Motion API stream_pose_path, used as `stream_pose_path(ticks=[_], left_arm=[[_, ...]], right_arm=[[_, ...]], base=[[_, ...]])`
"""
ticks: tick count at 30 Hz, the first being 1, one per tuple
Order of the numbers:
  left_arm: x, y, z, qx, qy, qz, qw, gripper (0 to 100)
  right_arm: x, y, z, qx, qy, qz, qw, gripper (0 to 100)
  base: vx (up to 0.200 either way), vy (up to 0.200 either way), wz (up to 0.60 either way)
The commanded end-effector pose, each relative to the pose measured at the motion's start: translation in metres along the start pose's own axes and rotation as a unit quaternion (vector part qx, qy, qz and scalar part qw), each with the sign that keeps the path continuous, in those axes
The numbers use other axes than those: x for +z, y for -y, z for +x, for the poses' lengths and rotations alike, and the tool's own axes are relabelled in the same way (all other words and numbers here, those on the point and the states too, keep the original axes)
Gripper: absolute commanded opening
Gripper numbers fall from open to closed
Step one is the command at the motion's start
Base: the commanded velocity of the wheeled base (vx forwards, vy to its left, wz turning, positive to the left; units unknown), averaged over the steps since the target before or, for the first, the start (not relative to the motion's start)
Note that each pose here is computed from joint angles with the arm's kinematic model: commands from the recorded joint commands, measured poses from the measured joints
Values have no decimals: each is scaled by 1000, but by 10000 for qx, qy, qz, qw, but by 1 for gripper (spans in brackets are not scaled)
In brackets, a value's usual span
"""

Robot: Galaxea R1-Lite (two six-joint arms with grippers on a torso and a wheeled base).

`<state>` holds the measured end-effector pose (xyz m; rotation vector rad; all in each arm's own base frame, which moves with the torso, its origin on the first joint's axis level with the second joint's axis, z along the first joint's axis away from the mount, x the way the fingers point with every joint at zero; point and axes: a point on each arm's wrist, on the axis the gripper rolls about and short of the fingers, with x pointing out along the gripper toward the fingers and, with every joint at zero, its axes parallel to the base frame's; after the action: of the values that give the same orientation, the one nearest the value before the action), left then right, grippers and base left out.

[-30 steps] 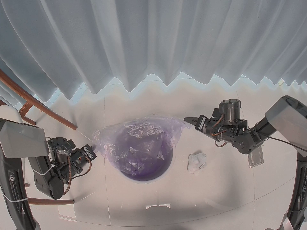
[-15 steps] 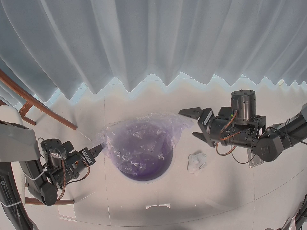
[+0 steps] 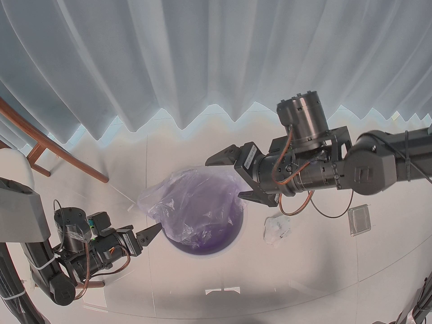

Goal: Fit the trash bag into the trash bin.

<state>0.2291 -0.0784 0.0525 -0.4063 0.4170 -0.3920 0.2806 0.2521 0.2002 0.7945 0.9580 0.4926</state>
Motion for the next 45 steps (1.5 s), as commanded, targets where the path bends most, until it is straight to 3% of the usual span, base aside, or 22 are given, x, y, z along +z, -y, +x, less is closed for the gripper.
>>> stream_pose_path(ticks=[1,2,5,10,14,15,17,22,27,30,33,35,36,39,45], left_arm=[[-8,15,-4,-299,-187,678,9971,100],[-10,18,-4,-394,-230,853,9953,100],[-12,20,-4,-602,-305,1010,9926,100],[-11,21,-5,-676,-286,1309,9887,100],[0,24,-6,-717,-10,1424,9872,100],[16,29,-9,-810,398,1442,9854,100],[29,34,-15,-868,735,1403,9835,100],[79,59,-45,-1297,1905,506,9718,100],[123,79,-56,-1306,2137,395,9673,100],[147,90,-45,-1370,1836,602,9716,100],[149,73,-23,-1472,1128,756,9797,100],[149,73,-23,-1472,1128,756,9797,100],[141,47,9,-1742,540,1106,9770,100],[129,31,43,-1798,200,1395,9736,100],[102,20,87,-1865,-257,1518,9703,100]], right_arm=[[8,-10,35,-615,-407,-410,9964,100],[9,-8,40,-901,-601,-618,9922,100],[11,-6,49,-1072,-734,-724,9889,100],[17,-7,70,-1245,-580,-856,9868,100],[19,-8,73,-1272,-506,-869,9868,100],[23,-9,70,-1248,-454,-806,9879,100],[27,-10,63,-1235,-397,-753,9887,100],[28,-11,22,-1256,-323,-523,9902,100],[14,18,-18,-1522,-570,-369,9860,100],[-10,40,-50,-1088,-583,-393,9916,100],[-26,52,-71,-571,-341,-543,9963,100],[-26,52,-71,-571,-341,-543,9963,100],[-39,63,-89,-388,-252,-590,9972,100],[-44,66,-100,-371,-221,-527,9977,100],[-44,65,-110,-291,-109,-446,9985,100]], base=[[0,0,0],[0,0,0],[0,0,0],[0,0,0],[0,0,0],[0,0,0],[0,0,0],[0,0,0],[0,0,0],[0,0,0],[0,0,0],[0,0,0],[0,0,0],[0,0,0],[0,0,0]])
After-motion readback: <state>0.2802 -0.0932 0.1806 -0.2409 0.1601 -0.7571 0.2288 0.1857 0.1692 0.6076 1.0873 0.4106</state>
